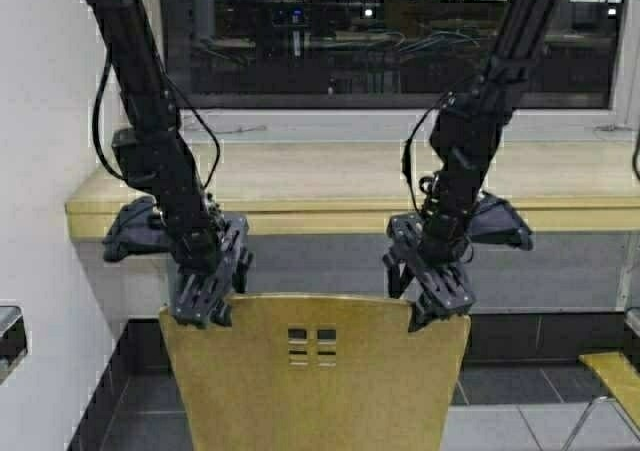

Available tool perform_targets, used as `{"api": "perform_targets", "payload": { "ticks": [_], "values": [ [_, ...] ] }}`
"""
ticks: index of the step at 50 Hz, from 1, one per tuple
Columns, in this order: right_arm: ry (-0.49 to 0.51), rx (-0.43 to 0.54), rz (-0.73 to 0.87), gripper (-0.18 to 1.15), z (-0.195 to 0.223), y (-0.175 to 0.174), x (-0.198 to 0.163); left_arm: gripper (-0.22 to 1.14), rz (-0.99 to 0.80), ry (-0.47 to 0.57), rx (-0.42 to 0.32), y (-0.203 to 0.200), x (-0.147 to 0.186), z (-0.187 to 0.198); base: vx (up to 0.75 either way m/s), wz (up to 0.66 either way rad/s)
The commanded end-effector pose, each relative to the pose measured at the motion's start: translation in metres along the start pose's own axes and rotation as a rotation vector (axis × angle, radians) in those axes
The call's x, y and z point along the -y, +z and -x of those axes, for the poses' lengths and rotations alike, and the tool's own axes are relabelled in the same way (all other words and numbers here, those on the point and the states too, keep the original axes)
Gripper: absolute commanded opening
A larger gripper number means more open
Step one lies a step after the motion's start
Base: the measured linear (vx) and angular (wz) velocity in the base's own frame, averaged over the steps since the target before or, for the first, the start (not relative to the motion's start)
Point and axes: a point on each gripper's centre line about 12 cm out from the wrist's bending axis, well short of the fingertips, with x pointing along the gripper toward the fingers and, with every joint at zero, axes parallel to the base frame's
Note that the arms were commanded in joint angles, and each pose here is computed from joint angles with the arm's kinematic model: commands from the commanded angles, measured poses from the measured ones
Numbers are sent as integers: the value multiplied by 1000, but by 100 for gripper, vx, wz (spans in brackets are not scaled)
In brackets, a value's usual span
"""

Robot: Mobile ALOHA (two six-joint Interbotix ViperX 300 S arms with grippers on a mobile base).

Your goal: Push the chairs under the table

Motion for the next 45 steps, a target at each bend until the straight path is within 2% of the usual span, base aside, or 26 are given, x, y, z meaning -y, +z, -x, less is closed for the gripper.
{"api": "perform_targets", "payload": {
  "ticks": [1,17,24,28,36,40,45],
  "values": [
    [41,4,-2,88,-5,2,-17,87,17,-29,11,5,11,-8,0,0],
    [35,1,-2,88,-36,1,-14,86,32,-29,22,8,6,-36,0,0],
    [31,-6,-2,84,-40,0,-14,73,33,-34,22,7,6,-41,0,0],
    [34,-4,-2,70,-40,0,-15,57,33,-34,22,7,6,-43,1,-1],
    [28,-6,-2,30,-40,0,-13,24,33,-34,22,7,5,-44,2,-1],
    [22,-9,-4,18,-38,-1,-11,21,33,-33,21,7,5,-44,2,-1],
    [22,-12,-5,17,-35,-1,-13,21,33,-35,22,7,6,-44,4,-1]
  ]
}}
